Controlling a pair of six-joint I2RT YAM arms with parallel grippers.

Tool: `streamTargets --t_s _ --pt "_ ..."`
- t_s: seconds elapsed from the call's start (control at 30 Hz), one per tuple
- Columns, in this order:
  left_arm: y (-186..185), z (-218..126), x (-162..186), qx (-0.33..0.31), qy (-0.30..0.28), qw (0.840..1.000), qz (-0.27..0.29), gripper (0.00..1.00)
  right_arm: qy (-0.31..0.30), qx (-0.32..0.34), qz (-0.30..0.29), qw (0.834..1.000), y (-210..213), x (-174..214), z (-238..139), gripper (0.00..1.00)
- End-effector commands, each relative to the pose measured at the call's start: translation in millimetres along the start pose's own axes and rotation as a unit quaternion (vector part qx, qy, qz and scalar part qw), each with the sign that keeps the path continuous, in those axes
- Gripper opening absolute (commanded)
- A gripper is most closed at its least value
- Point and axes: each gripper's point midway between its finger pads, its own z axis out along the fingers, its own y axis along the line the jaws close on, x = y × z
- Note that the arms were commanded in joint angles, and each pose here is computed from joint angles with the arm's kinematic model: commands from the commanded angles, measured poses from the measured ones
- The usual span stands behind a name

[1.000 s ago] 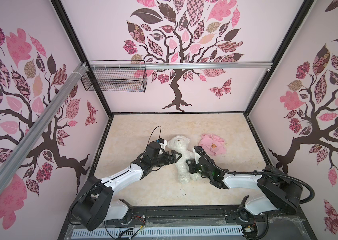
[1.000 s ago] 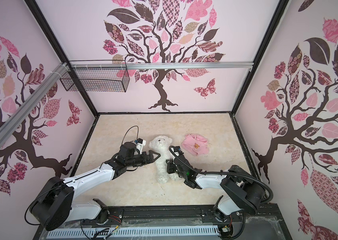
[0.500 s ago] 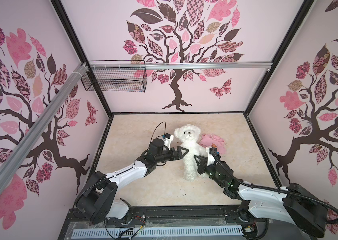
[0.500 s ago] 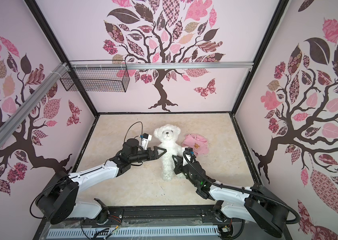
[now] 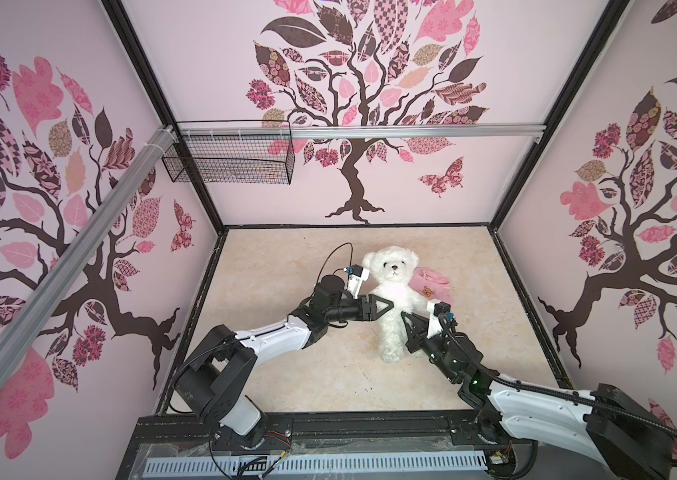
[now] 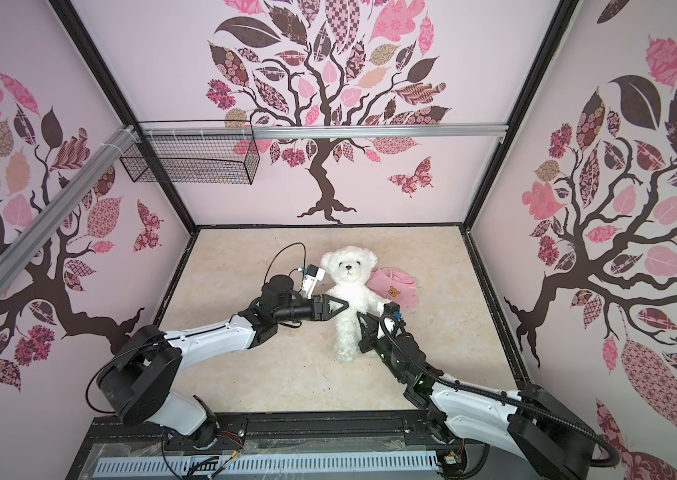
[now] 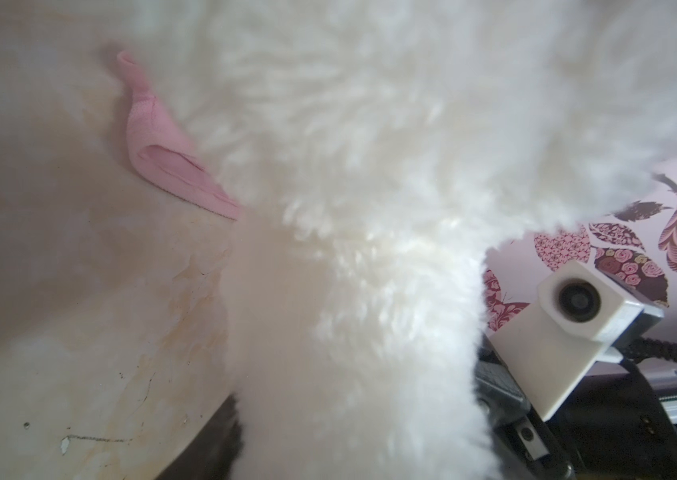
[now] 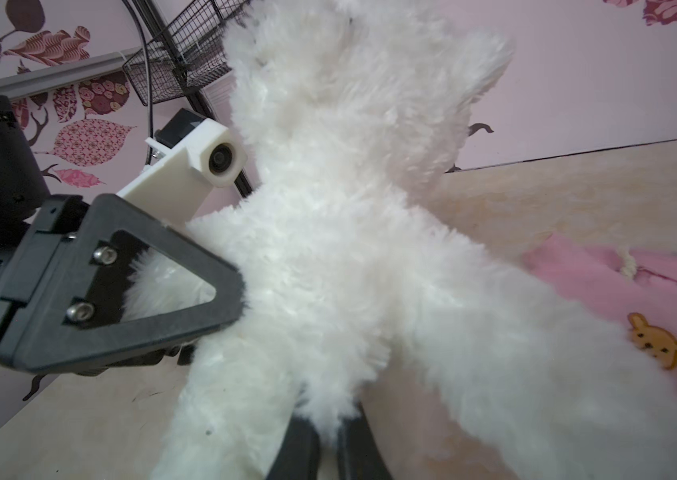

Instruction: Dress the teddy bear

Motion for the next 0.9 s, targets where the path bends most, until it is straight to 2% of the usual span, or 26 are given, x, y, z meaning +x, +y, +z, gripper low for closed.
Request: streamTargets --t_s 0.0,0.27,0.5,0.63,0.87 --pt "-11.7 17.1 1.6 0.024 0.014 0.999 0.016 0.54 0.023 0.045 0.016 0.999 -15.9 7.8 -4.0 0.02" --pt "22.6 50.1 51.8 -0.018 0.065 0.997 -0.023 0.48 0.123 0.109 0.065 0.984 -51.5 67.5 -29.5 0.02" --pt "55.3 68.1 85.4 -0.043 0.095 0.993 -0.06 0.46 0.165 0.145 0.096 0.971 -71.6 101.6 -47.3 0.04" --pt "69.1 71.6 92.7 -0.057 0.101 0.991 -0.071 0.47 0.177 0.157 0.084 0.968 -75.0 103.7 -48.7 0.13" --pt "78.1 70.7 93.0 -0.08 0.101 0.989 -0.066 0.56 0.174 0.18 0.037 0.967 -75.7 75.0 -48.9 0.49"
